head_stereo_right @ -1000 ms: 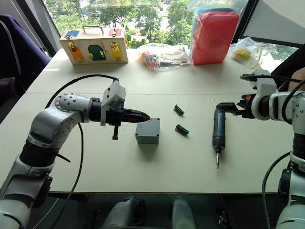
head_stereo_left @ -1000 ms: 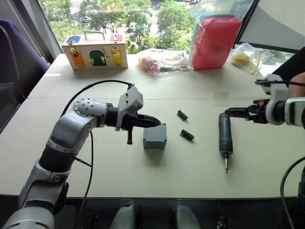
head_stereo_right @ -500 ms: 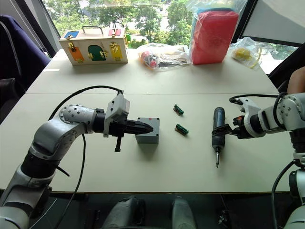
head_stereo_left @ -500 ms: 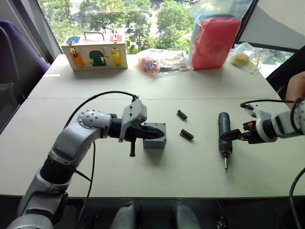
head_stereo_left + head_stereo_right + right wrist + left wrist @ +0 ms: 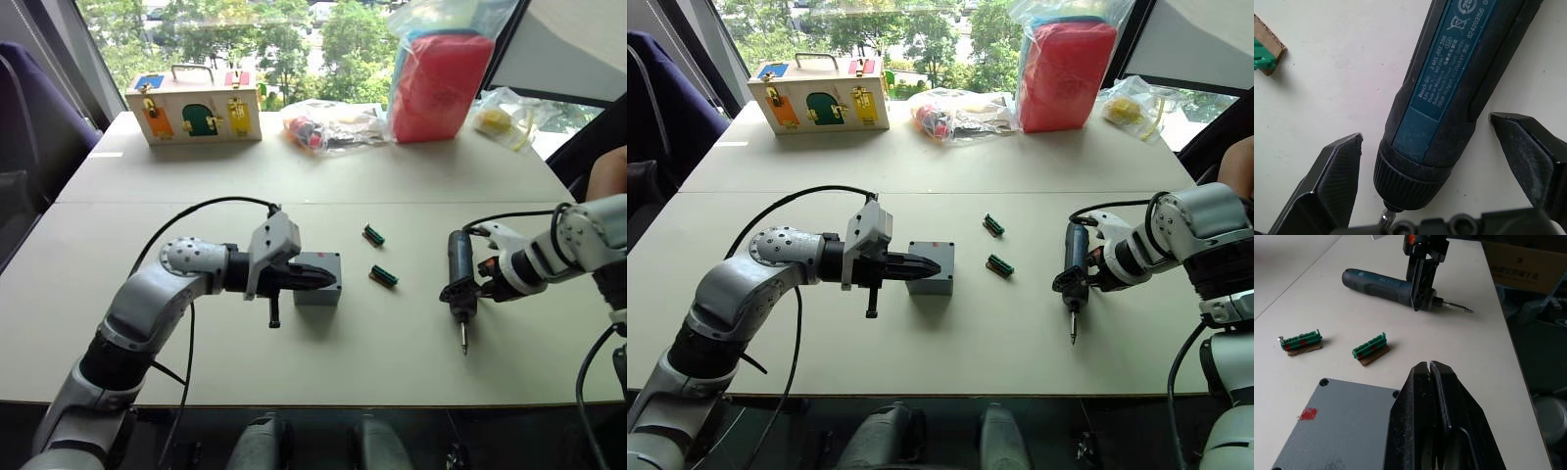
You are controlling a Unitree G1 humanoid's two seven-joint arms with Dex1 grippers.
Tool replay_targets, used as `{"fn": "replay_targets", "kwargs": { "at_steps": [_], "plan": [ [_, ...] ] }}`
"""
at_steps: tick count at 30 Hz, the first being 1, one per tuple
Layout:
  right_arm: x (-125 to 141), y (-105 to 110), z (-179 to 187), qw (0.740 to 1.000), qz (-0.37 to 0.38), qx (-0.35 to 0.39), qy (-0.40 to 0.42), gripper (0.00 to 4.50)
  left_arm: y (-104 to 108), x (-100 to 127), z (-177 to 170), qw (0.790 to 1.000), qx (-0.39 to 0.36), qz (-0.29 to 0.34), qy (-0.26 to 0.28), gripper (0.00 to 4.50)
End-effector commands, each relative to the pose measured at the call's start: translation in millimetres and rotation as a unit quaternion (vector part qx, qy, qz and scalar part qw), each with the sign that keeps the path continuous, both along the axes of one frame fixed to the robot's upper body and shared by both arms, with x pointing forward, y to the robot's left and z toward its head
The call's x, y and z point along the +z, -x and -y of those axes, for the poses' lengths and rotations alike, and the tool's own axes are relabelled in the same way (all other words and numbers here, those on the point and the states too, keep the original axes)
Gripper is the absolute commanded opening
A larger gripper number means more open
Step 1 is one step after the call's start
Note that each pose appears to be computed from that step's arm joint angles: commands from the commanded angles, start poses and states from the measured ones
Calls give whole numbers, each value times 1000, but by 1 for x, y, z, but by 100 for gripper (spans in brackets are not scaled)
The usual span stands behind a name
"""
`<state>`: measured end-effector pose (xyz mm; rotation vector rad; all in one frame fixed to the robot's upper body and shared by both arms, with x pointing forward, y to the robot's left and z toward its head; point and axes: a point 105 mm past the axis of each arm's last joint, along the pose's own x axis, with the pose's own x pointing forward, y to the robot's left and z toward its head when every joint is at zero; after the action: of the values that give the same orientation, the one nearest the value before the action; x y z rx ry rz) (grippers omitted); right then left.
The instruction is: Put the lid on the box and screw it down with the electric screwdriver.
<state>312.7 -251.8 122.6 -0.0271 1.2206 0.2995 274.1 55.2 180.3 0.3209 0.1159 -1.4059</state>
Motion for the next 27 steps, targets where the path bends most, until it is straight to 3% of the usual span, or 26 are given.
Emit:
{"fn": "replay_targets", "kwargs": {
  "at_steps": [1, 6, 12, 17, 19, 21, 23, 24, 27],
  "plan": [
    [-9, -3, 3, 999, -8, 6, 32, 341, -2, 7, 0, 1000, 2, 22, 6, 0],
    [-11, -4, 14, 997, -2, 18, 69, 183, -3, 5, -3, 1000, 10, 23, 4, 0],
    [6, -7, 26, 998, 17, -6, 63, 182, -7, 4, -11, 999, 27, 20, 4, 0],
    [60, -53, 21, 986, 157, -50, -13, 182, -18, 9, -19, 999, 49, 16, 17, 0],
    [99, -79, 11, 958, 267, -56, -90, 182, -23, 12, -22, 998, 56, 8, 28, 0],
    [140, -97, 7, 909, 378, -68, -161, 182, -29, 15, -26, 998, 59, 2, 37, 0],
    [192, -104, 5, 807, 545, -71, -214, 182, -35, 17, -28, 997, 65, -8, 45, 0],
    [206, -101, 7, 769, 594, -79, -224, 182, -38, 18, -29, 997, 66, -12, 47, 0],
    [194, -88, -30, 766, 566, -43, -301, 182, -41, 15, -32, 997, 64, -24, 35, 0]
  ]
}}
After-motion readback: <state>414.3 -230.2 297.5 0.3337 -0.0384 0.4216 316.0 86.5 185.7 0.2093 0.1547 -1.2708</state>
